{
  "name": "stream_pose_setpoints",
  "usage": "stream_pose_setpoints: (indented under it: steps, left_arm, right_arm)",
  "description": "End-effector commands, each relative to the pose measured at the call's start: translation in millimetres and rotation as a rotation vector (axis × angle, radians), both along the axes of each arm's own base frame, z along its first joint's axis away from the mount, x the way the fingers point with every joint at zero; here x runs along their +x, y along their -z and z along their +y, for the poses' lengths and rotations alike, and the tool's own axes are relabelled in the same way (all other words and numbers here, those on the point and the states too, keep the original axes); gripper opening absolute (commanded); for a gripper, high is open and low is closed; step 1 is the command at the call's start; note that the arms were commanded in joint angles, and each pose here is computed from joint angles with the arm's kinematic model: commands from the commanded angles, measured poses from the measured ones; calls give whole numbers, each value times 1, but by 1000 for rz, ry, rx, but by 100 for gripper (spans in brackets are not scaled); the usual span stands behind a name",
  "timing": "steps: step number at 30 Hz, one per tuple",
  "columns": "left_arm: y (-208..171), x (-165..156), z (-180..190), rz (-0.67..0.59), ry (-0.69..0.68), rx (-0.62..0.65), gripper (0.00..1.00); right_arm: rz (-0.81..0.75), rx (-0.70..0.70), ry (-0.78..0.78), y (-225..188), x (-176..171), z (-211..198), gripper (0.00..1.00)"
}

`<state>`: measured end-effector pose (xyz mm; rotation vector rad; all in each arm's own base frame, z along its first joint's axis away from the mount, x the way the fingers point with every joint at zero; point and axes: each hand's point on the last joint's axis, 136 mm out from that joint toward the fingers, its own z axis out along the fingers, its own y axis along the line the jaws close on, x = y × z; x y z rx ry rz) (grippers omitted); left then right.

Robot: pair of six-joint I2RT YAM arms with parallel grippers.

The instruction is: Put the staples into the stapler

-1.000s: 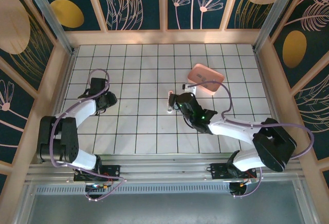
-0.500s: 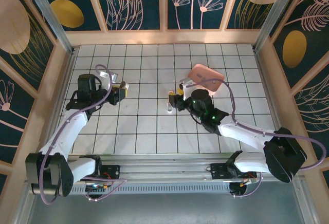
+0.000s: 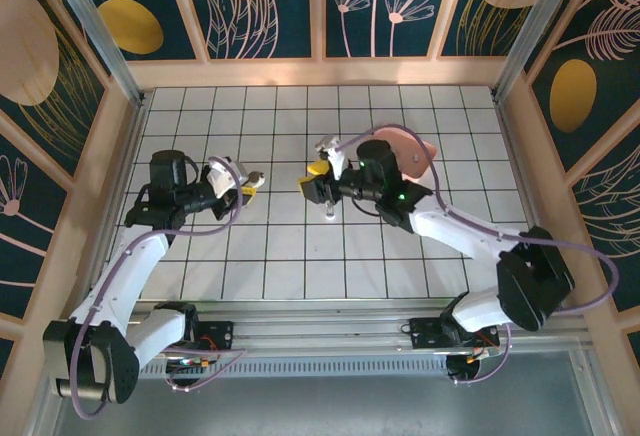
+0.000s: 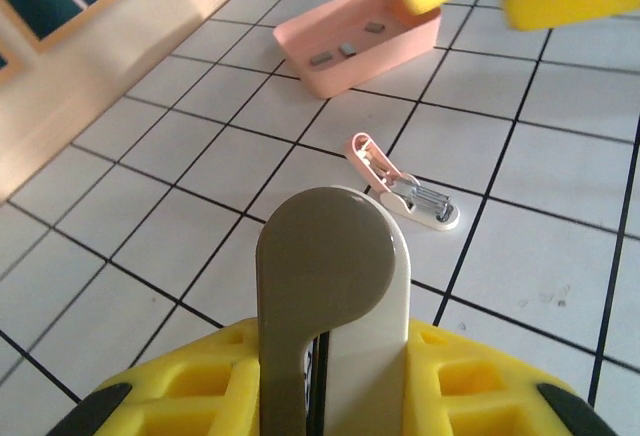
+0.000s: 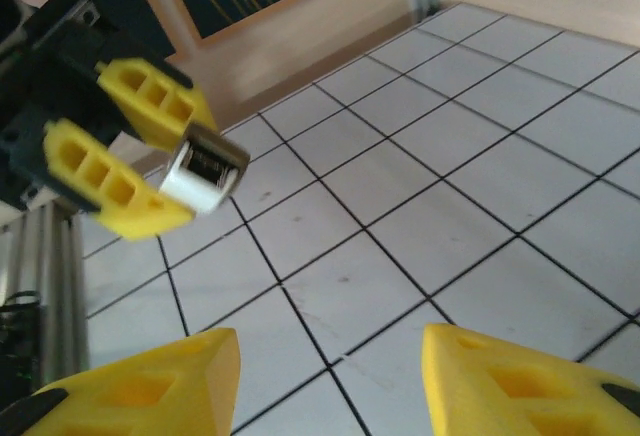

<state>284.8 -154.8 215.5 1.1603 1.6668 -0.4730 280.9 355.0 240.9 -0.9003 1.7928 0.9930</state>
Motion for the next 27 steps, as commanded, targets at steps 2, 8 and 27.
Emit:
stream_pose_setpoints:
  steps: [2,8,27]
  left_arm:
    - [5,-17,-8,-156,136,107,1]
    - [18,-36,-14,-227,273,164,0]
    - [15,-33,-20,-200,269,123,0]
  right_arm:
    - [200,11,-87,6,-11,29,53]
    - [313,81,-219,-4,-28,63,58]
    - [399,74,-219,12,-24,82,54]
